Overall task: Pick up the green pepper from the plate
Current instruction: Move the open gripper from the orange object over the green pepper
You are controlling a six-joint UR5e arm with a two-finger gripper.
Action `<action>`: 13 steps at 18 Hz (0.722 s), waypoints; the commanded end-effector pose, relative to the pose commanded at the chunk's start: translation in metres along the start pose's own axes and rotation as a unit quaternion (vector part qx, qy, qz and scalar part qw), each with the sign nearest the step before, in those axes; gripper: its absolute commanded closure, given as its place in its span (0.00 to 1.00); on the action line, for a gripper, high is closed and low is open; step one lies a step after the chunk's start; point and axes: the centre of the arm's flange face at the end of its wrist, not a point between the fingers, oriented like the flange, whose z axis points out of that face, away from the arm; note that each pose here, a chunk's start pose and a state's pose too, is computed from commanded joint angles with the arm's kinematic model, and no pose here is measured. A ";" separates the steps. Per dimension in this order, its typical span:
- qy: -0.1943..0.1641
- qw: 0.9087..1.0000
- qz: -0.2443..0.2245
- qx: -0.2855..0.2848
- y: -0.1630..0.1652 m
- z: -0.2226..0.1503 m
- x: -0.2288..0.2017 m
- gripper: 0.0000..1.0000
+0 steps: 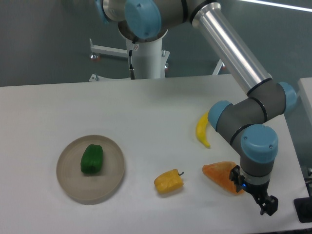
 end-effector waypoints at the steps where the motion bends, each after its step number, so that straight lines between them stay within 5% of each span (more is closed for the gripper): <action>1: 0.001 1.000 -0.001 0.001 0.000 0.001 0.001 0.00; 10: 0.027 0.999 -0.017 0.002 -0.014 -0.029 0.032 0.00; 13: 0.046 0.997 -0.067 0.014 -0.022 -0.051 0.062 0.00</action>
